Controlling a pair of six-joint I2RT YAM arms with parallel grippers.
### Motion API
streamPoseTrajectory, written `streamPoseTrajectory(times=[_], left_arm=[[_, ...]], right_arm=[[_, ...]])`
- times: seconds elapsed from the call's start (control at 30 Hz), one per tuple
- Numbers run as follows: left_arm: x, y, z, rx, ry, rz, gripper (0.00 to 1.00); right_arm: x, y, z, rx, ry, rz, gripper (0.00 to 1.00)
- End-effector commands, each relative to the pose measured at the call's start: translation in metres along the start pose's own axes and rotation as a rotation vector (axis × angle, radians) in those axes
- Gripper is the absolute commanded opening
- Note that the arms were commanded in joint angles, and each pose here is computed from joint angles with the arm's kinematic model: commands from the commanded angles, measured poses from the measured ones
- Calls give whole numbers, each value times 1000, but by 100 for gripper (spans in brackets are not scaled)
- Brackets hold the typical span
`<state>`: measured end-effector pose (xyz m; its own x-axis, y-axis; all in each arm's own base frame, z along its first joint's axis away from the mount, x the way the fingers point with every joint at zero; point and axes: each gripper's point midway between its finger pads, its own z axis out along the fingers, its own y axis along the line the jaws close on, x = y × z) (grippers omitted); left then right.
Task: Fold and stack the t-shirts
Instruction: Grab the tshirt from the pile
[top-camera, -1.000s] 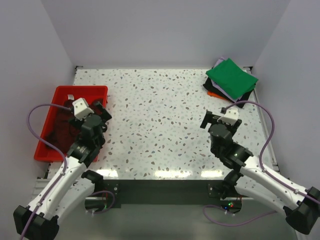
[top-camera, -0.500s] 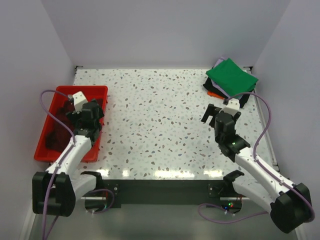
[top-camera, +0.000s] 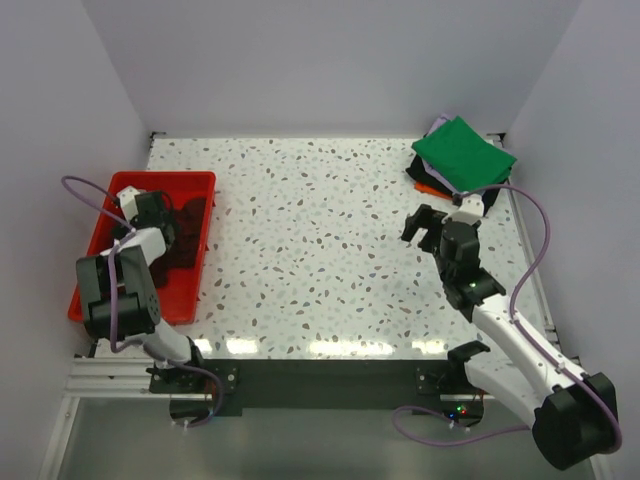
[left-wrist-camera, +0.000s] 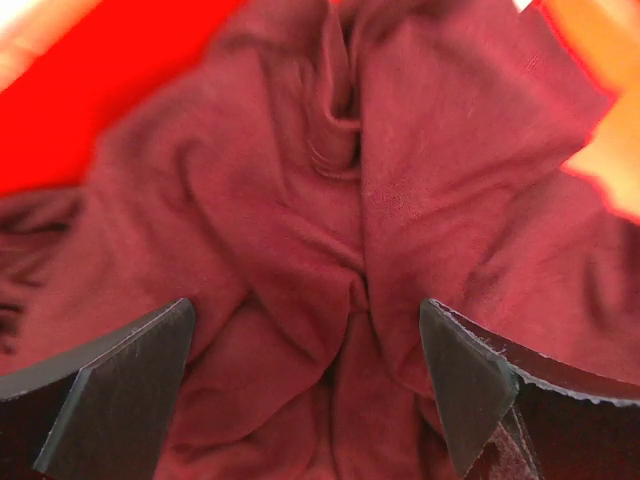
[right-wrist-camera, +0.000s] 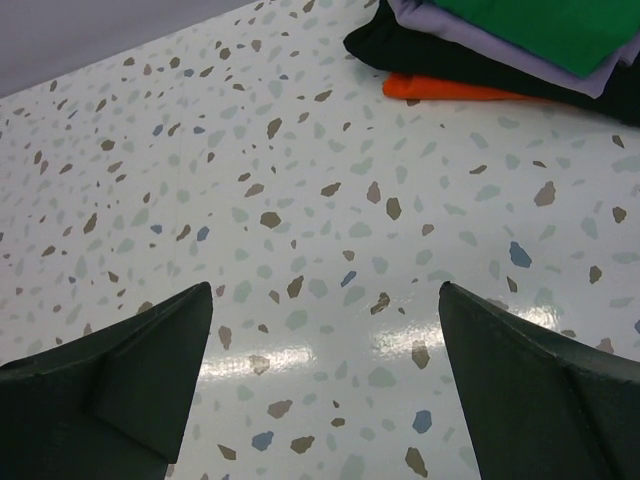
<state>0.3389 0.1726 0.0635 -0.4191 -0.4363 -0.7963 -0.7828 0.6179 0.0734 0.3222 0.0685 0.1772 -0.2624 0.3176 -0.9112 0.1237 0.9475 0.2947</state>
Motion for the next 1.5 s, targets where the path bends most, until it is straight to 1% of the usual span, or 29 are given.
streamPoseTrajectory(times=[0.0,0.17,0.23,0.27,0.3,0.37,0.4,0.47,0.5,0.53,0.57,0.63,0.77,0.8,0.87,0.9,0.93,0.97,1.0,1.1,1.13,1.2,1.3,1.33,1.4,1.47], left_arm=[[3,-9,14,-2,43,0,100],[16,-10,27,-3,73,13,100],[28,-9,36,-21,109,33,100],[28,-11,39,-18,116,39,98],[40,-14,43,-7,153,57,90],[44,-17,46,11,167,77,78],[42,-19,46,22,161,75,70],[47,-18,42,35,167,91,61],[34,-24,40,69,124,67,49],[32,-25,37,84,113,62,39],[32,-24,31,105,104,59,17],[26,-25,23,127,82,48,0],[0,-34,-7,234,3,4,0],[-17,-38,-23,275,-47,-22,0],[-28,-47,-45,308,-97,-17,0],[-46,-43,-60,287,-164,-30,0],[-55,-54,-77,302,-203,-9,0],[-68,-48,-93,273,-247,-15,0],[-78,-51,-104,285,-280,-25,0],[-100,-63,-152,384,-326,-45,0],[-108,-74,-174,445,-349,-43,0],[-125,-81,-211,543,-404,-57,0],[-155,-106,-286,782,-488,-53,0],[-157,-111,-300,842,-495,-45,0],[-168,-127,-345,1024,-527,-33,0],[-166,-145,-371,1166,-524,4,0]], right_arm=[[-13,11,-3,-62,-45,50,99],[-7,11,0,-61,-24,51,99],[-4,10,1,-55,-14,49,99],[-4,10,2,-55,-12,47,99],[-4,10,1,-55,-12,50,99],[-4,10,1,-56,-14,48,99],[-3,10,1,-52,-9,47,99],[-4,8,0,-47,-13,48,99],[-5,8,0,-46,-15,48,99],[-4,7,-1,-45,-15,48,99],[-5,7,-1,-44,-17,49,99],[-4,6,-1,-42,-17,48,99],[0,7,2,-41,-6,45,99],[1,8,3,-43,-2,40,99],[2,8,6,-37,9,33,99],[4,7,7,-28,19,26,99],[3,6,7,-26,20,24,99],[3,6,7,-23,19,26,99],[2,5,7,-21,13,24,99],[1,3,7,-11,7,25,99],[-1,3,7,-10,5,24,99],[-1,3,7,-5,4,22,99],[-2,2,8,0,3,20,99],[-2,2,7,0,3,18,99],[-1,2,7,3,7,17,98],[-3,1,6,6,5,18,99]])
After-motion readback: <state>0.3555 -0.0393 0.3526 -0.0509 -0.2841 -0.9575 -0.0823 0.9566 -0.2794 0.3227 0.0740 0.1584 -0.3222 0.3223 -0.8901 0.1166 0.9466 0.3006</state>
